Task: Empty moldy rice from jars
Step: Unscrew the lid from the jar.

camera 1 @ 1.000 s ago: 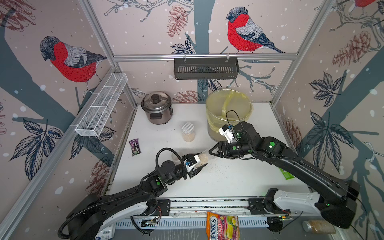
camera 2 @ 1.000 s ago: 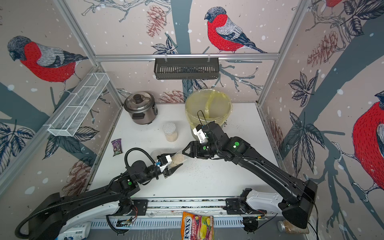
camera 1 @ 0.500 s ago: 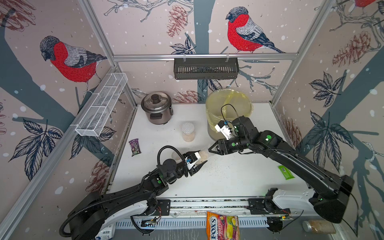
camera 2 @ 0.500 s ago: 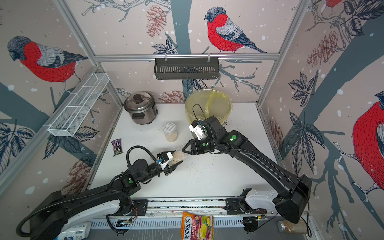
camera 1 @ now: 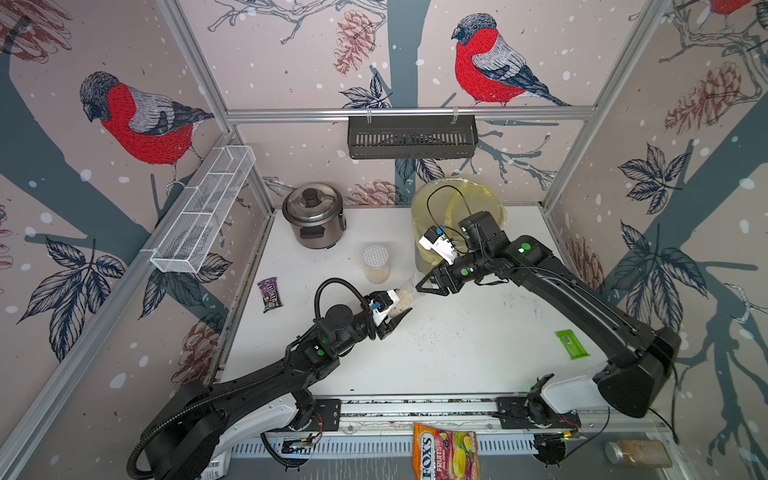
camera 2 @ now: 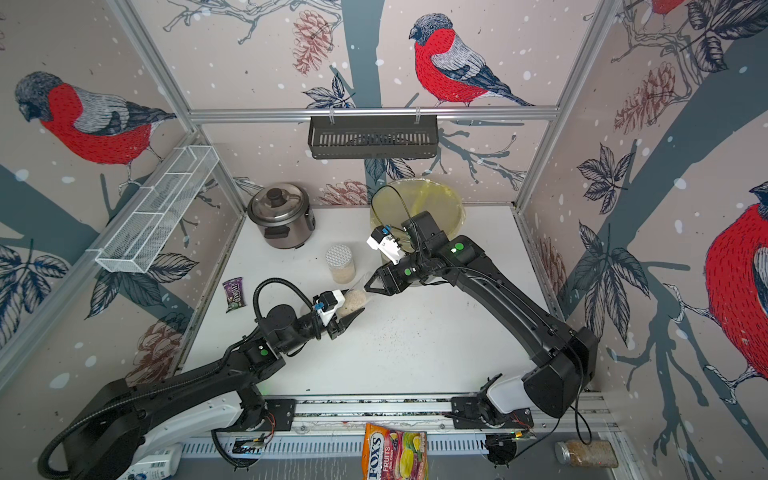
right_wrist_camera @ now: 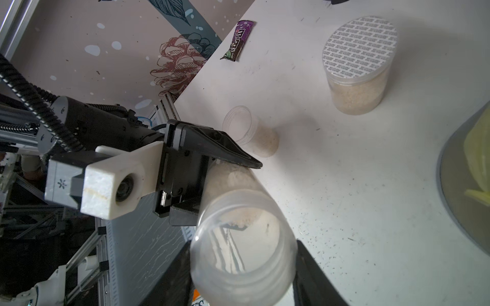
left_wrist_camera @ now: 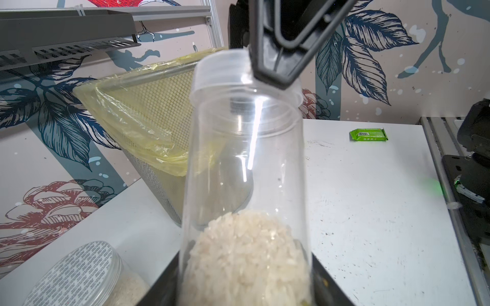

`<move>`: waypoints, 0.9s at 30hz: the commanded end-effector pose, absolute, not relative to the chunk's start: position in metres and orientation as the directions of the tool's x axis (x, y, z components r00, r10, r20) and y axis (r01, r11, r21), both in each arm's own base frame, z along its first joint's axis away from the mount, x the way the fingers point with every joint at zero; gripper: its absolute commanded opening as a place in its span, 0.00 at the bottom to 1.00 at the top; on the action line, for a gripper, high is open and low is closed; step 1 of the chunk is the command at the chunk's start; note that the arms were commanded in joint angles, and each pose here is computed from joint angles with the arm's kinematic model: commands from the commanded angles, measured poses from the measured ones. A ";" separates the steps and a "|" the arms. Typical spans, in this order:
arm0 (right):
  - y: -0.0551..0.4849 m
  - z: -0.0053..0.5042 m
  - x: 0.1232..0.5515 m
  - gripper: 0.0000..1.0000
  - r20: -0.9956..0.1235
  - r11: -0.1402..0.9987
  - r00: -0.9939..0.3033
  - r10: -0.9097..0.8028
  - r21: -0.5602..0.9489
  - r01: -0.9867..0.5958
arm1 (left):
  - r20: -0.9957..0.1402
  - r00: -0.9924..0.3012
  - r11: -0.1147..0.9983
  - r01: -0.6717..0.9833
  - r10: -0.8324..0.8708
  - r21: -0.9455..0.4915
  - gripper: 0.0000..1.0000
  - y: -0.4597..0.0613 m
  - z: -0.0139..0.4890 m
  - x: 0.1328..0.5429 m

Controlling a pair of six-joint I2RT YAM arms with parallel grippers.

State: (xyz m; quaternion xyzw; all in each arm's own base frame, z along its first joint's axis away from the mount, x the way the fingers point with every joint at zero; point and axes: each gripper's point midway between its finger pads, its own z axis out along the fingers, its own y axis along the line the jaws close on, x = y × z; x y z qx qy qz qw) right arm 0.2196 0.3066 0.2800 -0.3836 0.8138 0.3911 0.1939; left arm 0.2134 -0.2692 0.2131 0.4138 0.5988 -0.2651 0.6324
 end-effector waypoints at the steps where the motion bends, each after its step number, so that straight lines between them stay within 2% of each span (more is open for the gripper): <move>1: 0.297 0.274 0.235 0.17 -0.658 0.396 -0.522 -0.543 0.347 -0.850 | -0.968 0.215 0.436 0.865 0.127 0.250 0.00 -0.277 0.227 0.201; 8: 0.298 0.284 0.238 0.17 -0.694 0.356 -0.496 -0.522 0.352 -0.866 | -0.968 0.213 0.424 0.871 0.128 0.248 0.00 -0.279 0.226 0.202; 11: 0.295 0.285 0.239 0.18 -0.688 0.375 -0.509 -0.517 0.353 -0.857 | -0.968 0.219 0.434 0.866 0.120 0.249 0.00 -0.277 0.230 0.203; 18: 0.266 0.279 0.230 0.18 -0.669 0.487 -0.587 -0.457 0.364 -0.794 | -0.971 0.220 0.463 0.853 0.096 0.239 0.00 -0.272 0.240 0.203; 22: 0.243 0.283 0.224 0.18 -0.705 0.553 -0.616 -0.352 0.374 -0.745 | -0.975 0.208 0.470 0.855 0.077 0.219 0.00 -0.270 0.242 0.202; 27: 0.208 0.268 0.221 0.18 -0.677 0.653 -0.699 -0.229 0.426 -0.626 | -0.979 0.200 0.496 0.845 0.047 0.197 0.00 -0.262 0.247 0.199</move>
